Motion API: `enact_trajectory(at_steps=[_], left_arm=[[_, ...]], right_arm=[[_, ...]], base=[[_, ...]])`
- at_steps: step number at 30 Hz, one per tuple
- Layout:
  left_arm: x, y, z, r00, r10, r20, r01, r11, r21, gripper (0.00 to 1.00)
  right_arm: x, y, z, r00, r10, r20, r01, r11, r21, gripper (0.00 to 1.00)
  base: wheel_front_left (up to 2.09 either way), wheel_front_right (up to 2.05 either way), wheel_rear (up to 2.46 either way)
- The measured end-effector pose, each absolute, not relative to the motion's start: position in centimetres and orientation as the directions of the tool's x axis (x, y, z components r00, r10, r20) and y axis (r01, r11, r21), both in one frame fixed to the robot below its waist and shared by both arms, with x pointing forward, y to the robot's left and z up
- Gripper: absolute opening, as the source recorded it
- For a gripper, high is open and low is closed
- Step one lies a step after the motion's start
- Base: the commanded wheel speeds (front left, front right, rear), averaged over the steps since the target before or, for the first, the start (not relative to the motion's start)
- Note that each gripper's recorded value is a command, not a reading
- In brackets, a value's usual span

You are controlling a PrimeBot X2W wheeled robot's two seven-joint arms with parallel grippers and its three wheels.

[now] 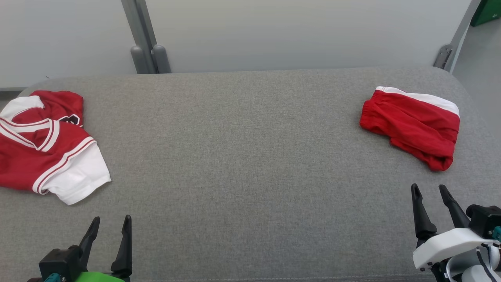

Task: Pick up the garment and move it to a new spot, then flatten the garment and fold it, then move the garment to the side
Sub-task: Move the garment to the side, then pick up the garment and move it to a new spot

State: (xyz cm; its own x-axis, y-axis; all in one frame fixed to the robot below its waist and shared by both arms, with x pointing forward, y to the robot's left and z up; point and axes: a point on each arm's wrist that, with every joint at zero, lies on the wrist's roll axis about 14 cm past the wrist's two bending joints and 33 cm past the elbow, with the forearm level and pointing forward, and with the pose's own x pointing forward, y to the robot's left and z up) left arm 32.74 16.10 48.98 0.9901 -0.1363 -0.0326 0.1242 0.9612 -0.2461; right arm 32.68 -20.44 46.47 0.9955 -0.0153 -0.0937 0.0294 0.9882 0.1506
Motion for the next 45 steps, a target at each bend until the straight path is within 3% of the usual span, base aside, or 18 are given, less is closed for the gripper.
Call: enact_trajectory(at_steps=[11, 19, 34, 45], left_arm=[[32.6, 16.3, 49.0, 0.991, -0.129, -0.026, 0.119, 0.962, -0.245, 1.00], [32.0, 17.9, 49.4, 0.997, -0.074, -0.012, 0.070, 0.972, -0.224, 1.00], [27.4, 25.0, 50.3, 0.982, 0.186, 0.024, -0.177, 0.959, -0.222, 1.00], [22.5, 28.5, 49.9, 0.938, 0.345, 0.023, -0.331, 0.915, -0.230, 1.00]], right_arm=[[32.2, -20.7, 46.4, 0.995, -0.037, -0.088, 0.047, 0.992, 0.115, 1.00], [33.1, -18.8, 47.0, 0.998, 0.020, -0.067, -0.013, 0.995, 0.100, 1.00], [35.2, -8.3, 47.9, 0.940, 0.341, -0.032, -0.337, 0.938, 0.082, 1.00], [35.8, -3.4, 47.8, 0.882, 0.469, -0.040, -0.465, 0.882, 0.074, 1.00]], base=[[0.00, 0.00, 0.00], [0.00, 0.00, 0.00], [0.00, 0.00, 0.00], [0.00, 0.00, 0.00]])
